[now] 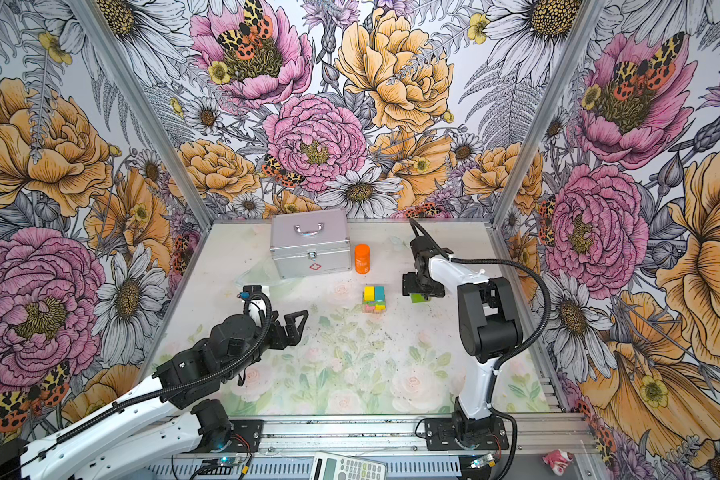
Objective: Build the wood block tower
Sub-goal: 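Lift the lime-green block with the right gripper and carry it over the stack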
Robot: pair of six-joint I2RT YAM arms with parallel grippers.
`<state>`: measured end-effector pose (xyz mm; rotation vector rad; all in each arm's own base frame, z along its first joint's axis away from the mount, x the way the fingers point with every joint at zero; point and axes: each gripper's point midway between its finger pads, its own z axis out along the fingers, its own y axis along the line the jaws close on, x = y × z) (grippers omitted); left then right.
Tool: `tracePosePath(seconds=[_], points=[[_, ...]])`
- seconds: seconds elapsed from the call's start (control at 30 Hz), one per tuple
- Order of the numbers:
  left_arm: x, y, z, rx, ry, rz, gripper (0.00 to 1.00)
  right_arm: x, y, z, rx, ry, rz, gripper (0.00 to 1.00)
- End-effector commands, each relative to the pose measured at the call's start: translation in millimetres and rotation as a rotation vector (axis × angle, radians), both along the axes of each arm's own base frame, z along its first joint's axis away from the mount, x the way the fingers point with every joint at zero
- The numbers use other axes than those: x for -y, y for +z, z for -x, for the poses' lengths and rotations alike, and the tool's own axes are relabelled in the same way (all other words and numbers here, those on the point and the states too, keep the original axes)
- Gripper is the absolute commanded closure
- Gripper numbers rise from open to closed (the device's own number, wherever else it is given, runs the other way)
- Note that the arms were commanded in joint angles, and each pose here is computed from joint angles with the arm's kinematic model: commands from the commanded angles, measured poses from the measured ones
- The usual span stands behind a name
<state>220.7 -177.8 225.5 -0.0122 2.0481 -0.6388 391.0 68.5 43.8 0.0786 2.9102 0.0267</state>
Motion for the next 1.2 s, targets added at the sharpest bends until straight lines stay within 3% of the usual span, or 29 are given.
tracePosePath(seconds=[0.0,1.17], points=[[1.8,11.9,-0.4,0.031,-0.021,0.016,0.01,6.2,0.9,-7.6,0.013,-0.006,0.013,0.17],[-6.4,5.1,-3.6,0.008,0.016,0.007,0.01,6.5,-3.3,-2.1,-0.011,-0.041,-0.011,0.43]])
